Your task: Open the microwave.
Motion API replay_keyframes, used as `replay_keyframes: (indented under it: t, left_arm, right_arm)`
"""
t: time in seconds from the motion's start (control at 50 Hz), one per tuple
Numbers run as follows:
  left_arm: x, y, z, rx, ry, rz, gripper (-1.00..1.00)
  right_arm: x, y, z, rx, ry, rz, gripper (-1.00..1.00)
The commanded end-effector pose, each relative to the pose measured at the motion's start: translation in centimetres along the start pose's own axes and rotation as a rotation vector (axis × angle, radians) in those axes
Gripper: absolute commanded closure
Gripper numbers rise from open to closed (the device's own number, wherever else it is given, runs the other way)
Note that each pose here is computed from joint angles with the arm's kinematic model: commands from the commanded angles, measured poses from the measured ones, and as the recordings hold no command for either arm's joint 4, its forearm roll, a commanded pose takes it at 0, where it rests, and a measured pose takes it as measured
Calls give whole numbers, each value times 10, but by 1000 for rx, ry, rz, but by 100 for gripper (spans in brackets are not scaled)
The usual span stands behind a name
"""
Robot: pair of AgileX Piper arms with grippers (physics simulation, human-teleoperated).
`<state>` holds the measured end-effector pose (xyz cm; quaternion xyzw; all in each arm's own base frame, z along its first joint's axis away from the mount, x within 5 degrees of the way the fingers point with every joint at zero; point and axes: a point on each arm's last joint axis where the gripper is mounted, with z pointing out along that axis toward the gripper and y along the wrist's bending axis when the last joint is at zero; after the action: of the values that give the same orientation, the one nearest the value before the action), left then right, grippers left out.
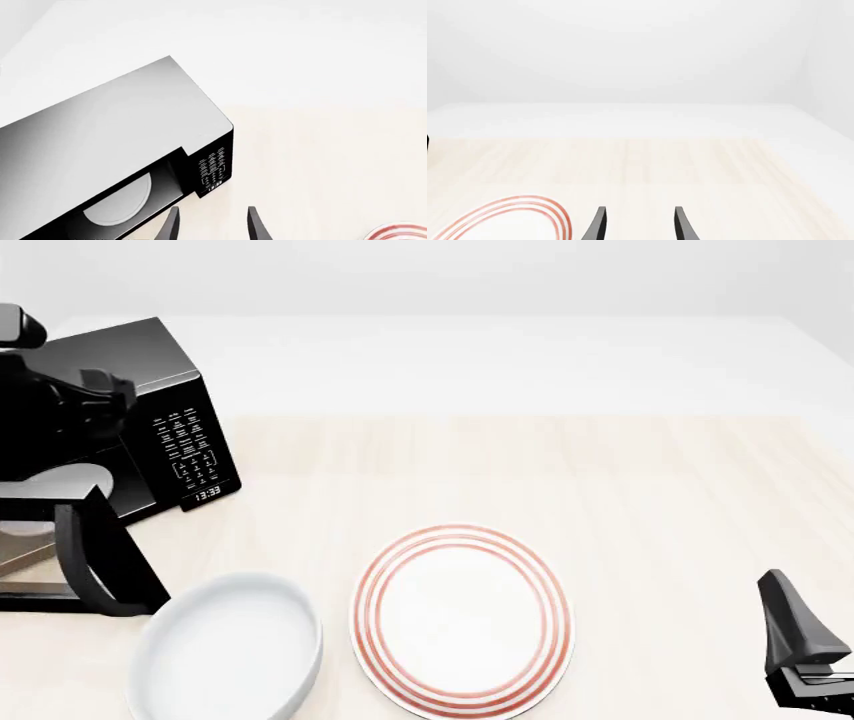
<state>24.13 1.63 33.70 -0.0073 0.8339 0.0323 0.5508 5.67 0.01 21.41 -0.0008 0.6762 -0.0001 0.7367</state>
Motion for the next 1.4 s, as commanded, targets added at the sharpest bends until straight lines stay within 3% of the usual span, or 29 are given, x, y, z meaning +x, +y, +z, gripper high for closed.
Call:
replay_keyframes:
  t: [0.02, 0.16, 0.4, 0.96, 1.4]
  left_arm:
    - [4, 7, 20, -23, 46, 0, -100]
    - [9, 14, 22, -49, 59, -1, -100]
    - [33, 23, 33, -76, 117, 3, -100]
    - [44, 42, 36, -143, 125, 2, -100]
    - [62, 45, 45, -151, 152, -10, -100]
  right_arm:
    - [0, 0, 0, 0, 0, 0, -100]
    - [0, 0, 0, 0, 0, 0, -100]
    - [0, 0, 0, 0, 0, 0, -100]
    - [0, 0, 0, 0, 0, 0, -100]
    - [0, 0, 0, 0, 0, 0, -100]
